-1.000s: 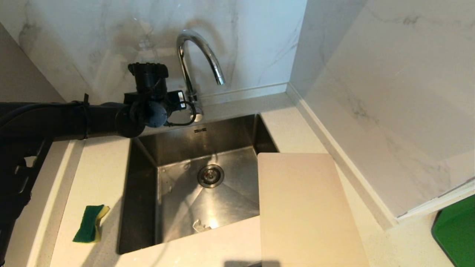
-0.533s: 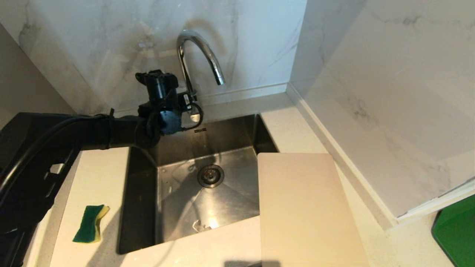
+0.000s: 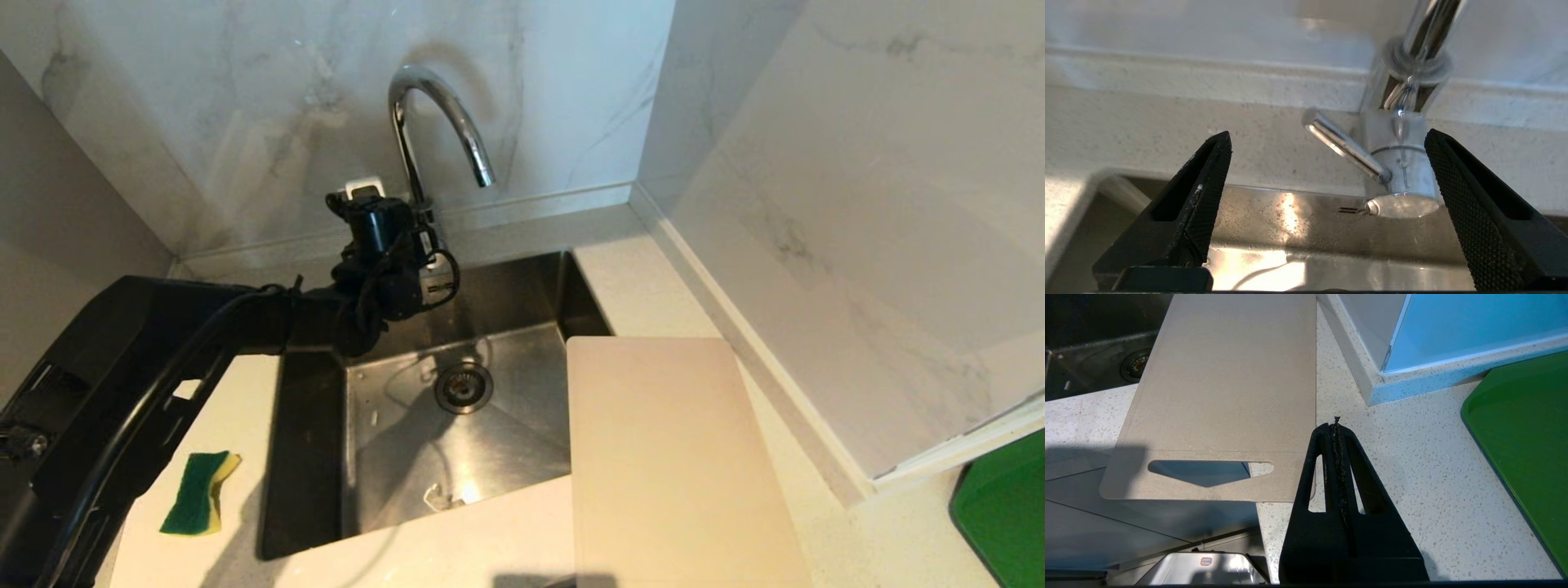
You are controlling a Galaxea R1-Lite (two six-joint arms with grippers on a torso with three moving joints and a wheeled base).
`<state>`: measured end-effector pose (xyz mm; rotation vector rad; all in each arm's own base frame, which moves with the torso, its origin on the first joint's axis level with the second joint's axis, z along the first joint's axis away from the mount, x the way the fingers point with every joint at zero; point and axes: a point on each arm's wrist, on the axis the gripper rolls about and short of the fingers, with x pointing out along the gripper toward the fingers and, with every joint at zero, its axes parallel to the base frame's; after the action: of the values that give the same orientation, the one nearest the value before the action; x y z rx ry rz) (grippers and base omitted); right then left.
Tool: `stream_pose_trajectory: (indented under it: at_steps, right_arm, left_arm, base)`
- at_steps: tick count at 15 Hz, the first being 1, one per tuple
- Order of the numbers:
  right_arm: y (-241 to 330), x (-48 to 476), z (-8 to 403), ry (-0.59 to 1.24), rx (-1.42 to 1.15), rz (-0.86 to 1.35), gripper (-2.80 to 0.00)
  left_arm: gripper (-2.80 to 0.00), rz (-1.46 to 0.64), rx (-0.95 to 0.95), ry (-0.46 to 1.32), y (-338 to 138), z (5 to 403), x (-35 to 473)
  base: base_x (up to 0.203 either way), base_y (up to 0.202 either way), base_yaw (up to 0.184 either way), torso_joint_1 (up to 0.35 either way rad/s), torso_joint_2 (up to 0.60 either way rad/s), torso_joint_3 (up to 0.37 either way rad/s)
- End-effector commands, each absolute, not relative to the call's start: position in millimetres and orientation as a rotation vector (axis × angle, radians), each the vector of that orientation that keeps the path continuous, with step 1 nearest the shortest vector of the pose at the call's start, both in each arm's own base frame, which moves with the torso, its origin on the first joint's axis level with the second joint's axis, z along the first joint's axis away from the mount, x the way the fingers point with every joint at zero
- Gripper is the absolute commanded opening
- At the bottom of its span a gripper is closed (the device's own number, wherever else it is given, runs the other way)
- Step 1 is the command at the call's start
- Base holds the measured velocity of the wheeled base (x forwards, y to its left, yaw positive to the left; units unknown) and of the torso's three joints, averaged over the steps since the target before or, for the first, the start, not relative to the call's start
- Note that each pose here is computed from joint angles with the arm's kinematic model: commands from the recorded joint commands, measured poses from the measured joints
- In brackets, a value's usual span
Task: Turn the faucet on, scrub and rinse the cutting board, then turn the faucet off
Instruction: Turn on the tap
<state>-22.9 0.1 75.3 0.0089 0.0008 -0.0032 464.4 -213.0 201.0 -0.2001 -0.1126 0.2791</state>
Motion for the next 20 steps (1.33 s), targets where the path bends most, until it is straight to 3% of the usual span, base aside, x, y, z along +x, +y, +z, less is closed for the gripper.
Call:
stream_pose_trajectory:
  at_steps: [1,20]
  right_arm:
    - [0,-23,75,0.0,0.009,-0.003,-2.8]
    - [0,-23,75,0.0,0.009,-0.003,-2.8]
  left_arm:
    - [0.0,0.294,-0.192,-0.103,-210,190,471]
    - [0.0,0.322,-0.176,-0.052,-199,194,469]
  base:
    - [0.0,0.0,0.0,0.0,0.0,0.0]
    - [0.0,0.0,0.0,0.0,0.0,0.0]
